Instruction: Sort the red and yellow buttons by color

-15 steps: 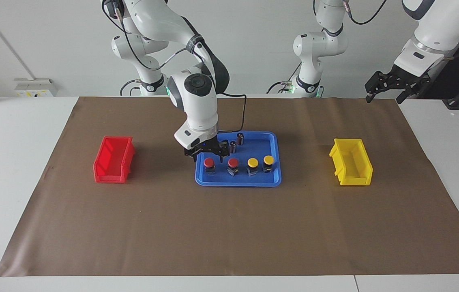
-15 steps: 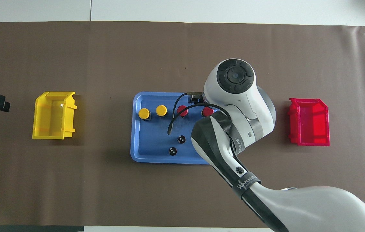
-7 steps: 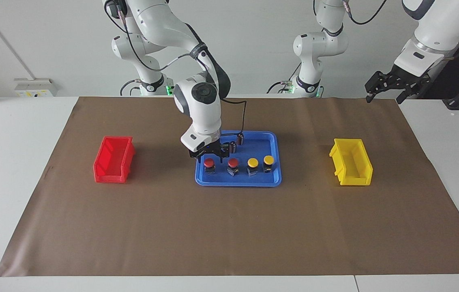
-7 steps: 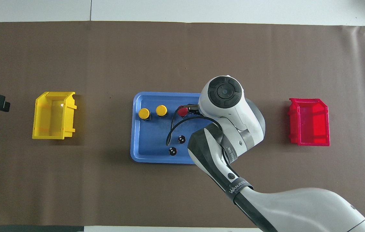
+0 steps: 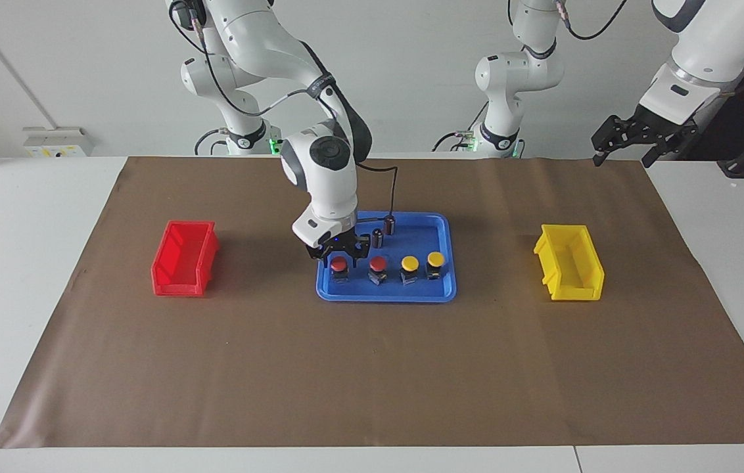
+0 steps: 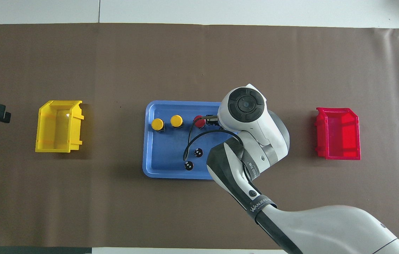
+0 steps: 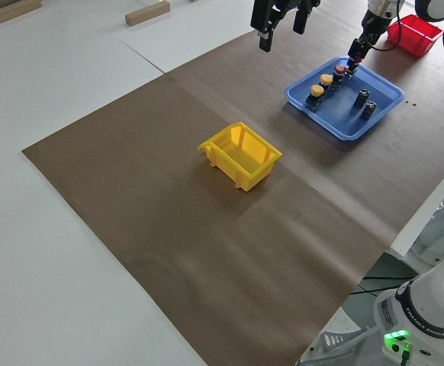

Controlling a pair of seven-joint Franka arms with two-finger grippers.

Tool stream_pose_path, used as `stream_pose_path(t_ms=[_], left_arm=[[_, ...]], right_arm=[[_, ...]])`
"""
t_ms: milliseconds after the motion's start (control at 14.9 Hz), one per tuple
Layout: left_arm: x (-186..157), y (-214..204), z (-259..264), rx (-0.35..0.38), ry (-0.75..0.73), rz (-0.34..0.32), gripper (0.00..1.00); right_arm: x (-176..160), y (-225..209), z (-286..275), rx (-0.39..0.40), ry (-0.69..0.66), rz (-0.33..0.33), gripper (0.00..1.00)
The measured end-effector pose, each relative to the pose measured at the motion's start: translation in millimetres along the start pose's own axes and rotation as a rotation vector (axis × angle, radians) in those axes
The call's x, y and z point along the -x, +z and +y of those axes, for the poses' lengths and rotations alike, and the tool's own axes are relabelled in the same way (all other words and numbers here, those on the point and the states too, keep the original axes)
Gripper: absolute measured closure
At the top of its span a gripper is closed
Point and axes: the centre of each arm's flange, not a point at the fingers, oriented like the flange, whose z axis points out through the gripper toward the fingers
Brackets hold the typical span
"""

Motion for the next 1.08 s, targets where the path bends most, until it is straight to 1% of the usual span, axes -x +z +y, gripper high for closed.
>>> stream_pose_path(t_ms=[67,202,336,471,538,605,673,740,807,874,1009,1076], left_arm=[[1.3,2.0,2.2,-0.001,-0.005,0.0,0.0],[0.1,7.1,10.7,-0.004,-0.009,0.017,0.0],[-7.7,24.8,39.8,-0.006,-0.03,0.044,0.0],[-17.5,56.1,98.9,0.0,-0.087,0.09,0.02],[-20.0,73.2,130.9,0.008,-0.115,0.108,0.02],[-21.6,93.1,164.1,0.016,-0.138,0.116,0.05],[-22.6,114.5,195.5,0.02,-0.158,0.109,0.05],[-24.9,135.9,222.9,0.023,-0.174,0.1,0.1],[-29.5,157.5,246.0,0.029,-0.187,0.098,0.1],[-35.6,178.8,261.1,0.033,-0.195,0.094,0.15],[-47.8,215.1,273.3,0.033,-0.2,0.078,0.17],[-52.6,228.9,274.0,0.03,-0.202,0.067,0.17]], right_arm=[[-0.4,0.3,1.0,0.001,0.001,0.001,0.4],[-3.4,-2.4,3.8,0.001,0.007,0.003,0.59],[-14.1,-25.4,8.6,0.016,0.021,-0.011,0.59],[-34.6,-75.4,32.5,0.035,0.02,-0.033,0.59],[-42.2,-100.3,54.3,0.042,0.004,-0.041,0.59],[-46.0,-123.4,85.7,0.051,-0.015,-0.057,0.59],[-45.7,-141.9,123.5,0.059,-0.033,-0.08,0.59],[-42.1,-156.3,165.0,0.061,-0.053,-0.093,0.59],[-34.5,-166.1,207.7,0.059,-0.074,-0.097,0.59],[-23.0,-171.3,245.6,0.057,-0.098,-0.102,0.59],[3.6,-167.8,303.0,0.045,-0.145,-0.104,0.59],[14.6,-158.9,324.4,0.034,-0.164,-0.091,0.59]])
